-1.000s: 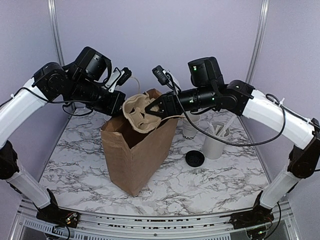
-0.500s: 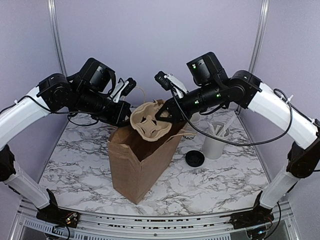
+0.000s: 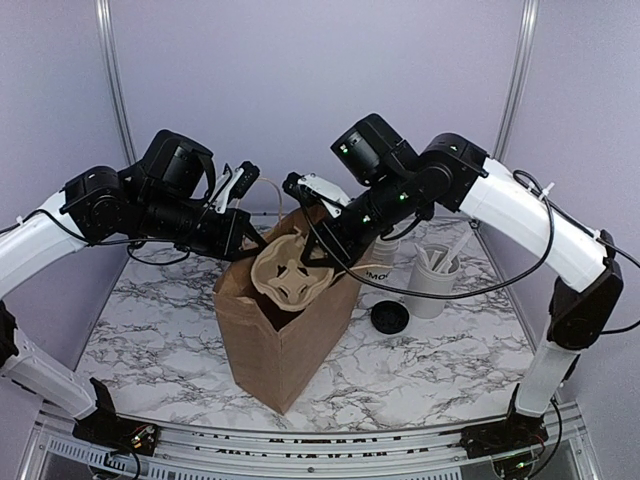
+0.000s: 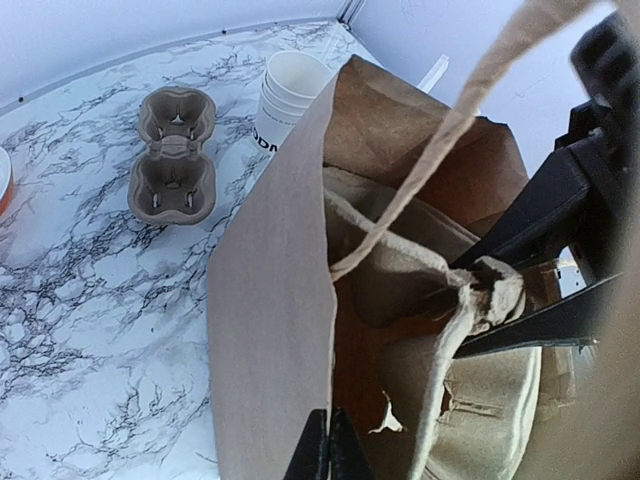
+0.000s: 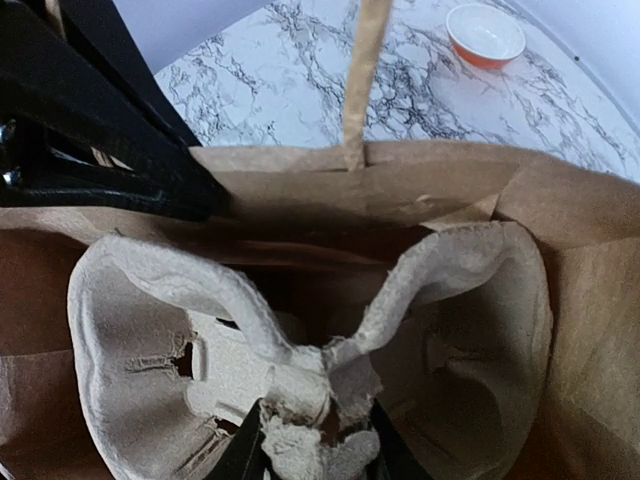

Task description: Pack the takeout coffee

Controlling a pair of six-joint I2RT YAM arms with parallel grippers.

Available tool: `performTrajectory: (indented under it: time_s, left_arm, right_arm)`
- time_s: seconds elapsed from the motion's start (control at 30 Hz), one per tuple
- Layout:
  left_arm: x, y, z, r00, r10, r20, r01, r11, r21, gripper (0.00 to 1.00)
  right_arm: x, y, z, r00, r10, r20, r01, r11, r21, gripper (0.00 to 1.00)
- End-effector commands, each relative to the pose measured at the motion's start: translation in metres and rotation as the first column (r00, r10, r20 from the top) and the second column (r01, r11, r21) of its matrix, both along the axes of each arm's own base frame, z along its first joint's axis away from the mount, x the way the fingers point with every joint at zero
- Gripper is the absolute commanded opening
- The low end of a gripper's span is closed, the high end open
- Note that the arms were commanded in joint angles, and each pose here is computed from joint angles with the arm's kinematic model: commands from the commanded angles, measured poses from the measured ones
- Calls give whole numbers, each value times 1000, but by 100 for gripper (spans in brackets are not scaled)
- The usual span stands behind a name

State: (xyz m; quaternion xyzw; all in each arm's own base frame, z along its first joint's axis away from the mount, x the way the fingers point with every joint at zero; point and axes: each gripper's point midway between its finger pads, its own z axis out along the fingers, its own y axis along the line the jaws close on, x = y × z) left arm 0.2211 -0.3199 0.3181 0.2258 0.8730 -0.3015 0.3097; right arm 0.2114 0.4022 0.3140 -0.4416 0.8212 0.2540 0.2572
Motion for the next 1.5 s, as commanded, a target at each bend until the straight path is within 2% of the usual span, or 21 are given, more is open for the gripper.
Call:
performTrajectory:
  time_s: [0.0,1.07,1.47]
  left_arm:
    - [-2,-4,17,999,2,38,1,997,-78,0]
    - [-11,-25,22,996,-71,56,77,988,-132,0]
    - [1,-13,4,998,4,70,-1,999,-43,0]
  right_arm:
    - [-4,-7,7,1000,-4,7,4,1000,-29,27]
    - [8,-9,-41,998,-68,11,69,977,-202,27]
    - [5,-17,-47,997,-73,12,74,971,-226,27]
